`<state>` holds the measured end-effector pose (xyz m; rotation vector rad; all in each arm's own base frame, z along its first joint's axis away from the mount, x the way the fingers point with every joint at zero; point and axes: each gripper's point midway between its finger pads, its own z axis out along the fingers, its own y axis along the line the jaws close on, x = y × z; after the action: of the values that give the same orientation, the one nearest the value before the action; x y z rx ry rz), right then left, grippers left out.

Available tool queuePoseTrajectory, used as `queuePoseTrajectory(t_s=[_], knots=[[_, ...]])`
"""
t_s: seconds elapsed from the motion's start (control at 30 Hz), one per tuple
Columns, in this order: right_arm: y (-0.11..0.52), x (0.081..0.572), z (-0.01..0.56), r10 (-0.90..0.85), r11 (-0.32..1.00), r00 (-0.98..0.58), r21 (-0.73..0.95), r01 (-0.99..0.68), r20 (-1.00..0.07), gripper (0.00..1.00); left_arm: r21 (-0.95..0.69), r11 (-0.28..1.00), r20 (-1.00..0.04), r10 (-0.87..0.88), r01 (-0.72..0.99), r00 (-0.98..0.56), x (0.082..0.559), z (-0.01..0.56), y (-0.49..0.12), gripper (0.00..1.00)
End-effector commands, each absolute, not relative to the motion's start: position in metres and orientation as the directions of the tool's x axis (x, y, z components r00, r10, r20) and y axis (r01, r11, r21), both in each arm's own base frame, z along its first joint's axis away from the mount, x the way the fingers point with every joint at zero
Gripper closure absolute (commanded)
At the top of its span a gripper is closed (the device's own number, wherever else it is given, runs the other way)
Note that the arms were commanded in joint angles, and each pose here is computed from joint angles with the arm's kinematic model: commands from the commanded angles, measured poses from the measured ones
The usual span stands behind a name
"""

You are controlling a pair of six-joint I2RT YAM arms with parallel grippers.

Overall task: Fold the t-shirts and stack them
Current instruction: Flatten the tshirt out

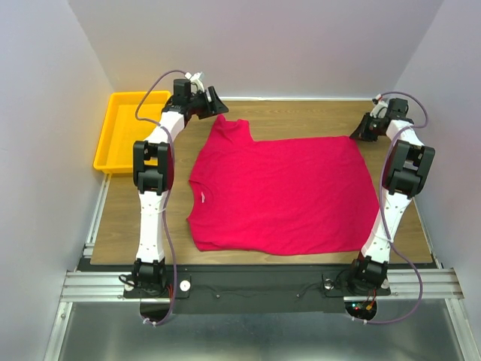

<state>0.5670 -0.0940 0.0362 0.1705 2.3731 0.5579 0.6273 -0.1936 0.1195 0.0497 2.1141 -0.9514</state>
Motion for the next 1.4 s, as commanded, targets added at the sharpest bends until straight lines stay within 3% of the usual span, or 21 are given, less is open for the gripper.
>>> queuePoseTrajectory(t_s=[0.0, 0.13, 0.6, 0.8, 1.17, 1.37], knots=[[-0.086, 0.558, 0.036, 0.262, 0.900, -0.780, 0.436, -0.014, -0.568, 0.90, -0.595, 0.719, -0.720, -0.280, 0.359, -0.635, 0.639, 0.133, -0.190, 0.25], [-0.085, 0.558, 0.036, 0.262, 0.897, -0.780, 0.442, -0.020, -0.568, 0.96, -0.579, 0.747, -0.728, -0.294, 0.327, -0.619, 0.648, 0.125, -0.185, 0.25], [-0.081, 0.555, 0.034, 0.263, 0.888, -0.786, 0.459, -0.031, -0.560, 0.96, -0.591, 0.758, -0.747, -0.386, 0.275, -0.541, 0.684, 0.120, -0.184, 0.28], [-0.080, 0.556, 0.031, 0.265, 0.885, -0.788, 0.464, -0.031, -0.556, 0.96, -0.629, 0.725, -0.721, -0.410, 0.281, -0.559, 0.686, 0.115, -0.191, 0.43], [-0.080, 0.557, 0.030, 0.265, 0.883, -0.788, 0.467, -0.033, -0.556, 0.97, -0.608, 0.755, -0.718, -0.390, 0.246, -0.576, 0.683, 0.100, -0.188, 0.44], [-0.080, 0.557, 0.028, 0.267, 0.883, -0.790, 0.469, -0.030, -0.553, 0.97, -0.610, 0.752, -0.715, -0.385, 0.251, -0.584, 0.682, 0.096, -0.193, 0.54]])
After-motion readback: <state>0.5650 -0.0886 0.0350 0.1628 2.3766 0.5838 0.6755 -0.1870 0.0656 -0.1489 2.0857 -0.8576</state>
